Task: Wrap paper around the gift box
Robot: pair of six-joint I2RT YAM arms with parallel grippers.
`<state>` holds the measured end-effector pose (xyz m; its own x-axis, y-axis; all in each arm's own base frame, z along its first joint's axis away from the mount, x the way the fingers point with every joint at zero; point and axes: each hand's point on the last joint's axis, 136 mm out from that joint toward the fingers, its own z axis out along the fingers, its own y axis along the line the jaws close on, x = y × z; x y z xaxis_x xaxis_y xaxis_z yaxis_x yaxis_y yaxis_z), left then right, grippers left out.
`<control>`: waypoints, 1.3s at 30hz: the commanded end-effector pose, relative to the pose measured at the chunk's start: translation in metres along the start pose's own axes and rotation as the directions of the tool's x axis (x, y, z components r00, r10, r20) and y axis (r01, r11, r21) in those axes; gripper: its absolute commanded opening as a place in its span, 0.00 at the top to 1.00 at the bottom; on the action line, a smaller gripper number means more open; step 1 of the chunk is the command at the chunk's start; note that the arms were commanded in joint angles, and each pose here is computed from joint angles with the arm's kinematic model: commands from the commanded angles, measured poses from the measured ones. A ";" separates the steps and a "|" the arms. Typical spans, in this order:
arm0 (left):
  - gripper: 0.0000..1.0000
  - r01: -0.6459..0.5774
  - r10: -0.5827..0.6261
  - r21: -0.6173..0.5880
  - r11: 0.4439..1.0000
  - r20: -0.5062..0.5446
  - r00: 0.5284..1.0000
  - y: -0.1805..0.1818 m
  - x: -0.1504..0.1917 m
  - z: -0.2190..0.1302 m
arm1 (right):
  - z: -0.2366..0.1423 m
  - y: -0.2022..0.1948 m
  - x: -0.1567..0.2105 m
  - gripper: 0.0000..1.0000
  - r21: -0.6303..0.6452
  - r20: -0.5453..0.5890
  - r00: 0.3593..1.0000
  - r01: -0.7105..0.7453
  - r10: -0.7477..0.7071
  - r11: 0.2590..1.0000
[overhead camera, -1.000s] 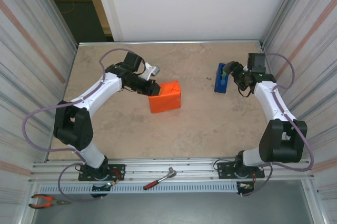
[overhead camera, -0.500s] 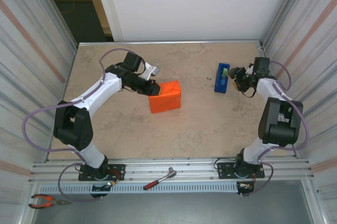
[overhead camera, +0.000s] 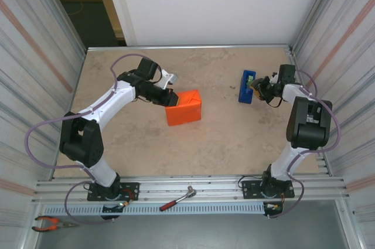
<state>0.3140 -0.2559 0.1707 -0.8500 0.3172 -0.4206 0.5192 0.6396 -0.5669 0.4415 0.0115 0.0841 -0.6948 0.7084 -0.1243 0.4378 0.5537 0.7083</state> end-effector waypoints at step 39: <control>0.87 0.041 -0.048 -0.064 0.997 -0.103 0.994 0.022 0.031 0.016 | 0.012 0.000 0.008 0.74 -0.104 -0.040 0.999 -0.009 0.005 0.995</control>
<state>0.3144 -0.2557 0.1704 -0.8493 0.3168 -0.4223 0.5200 0.6401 -0.5656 0.4478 0.0230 0.0757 -0.7207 0.6840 -0.1127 0.3709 0.5178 0.7709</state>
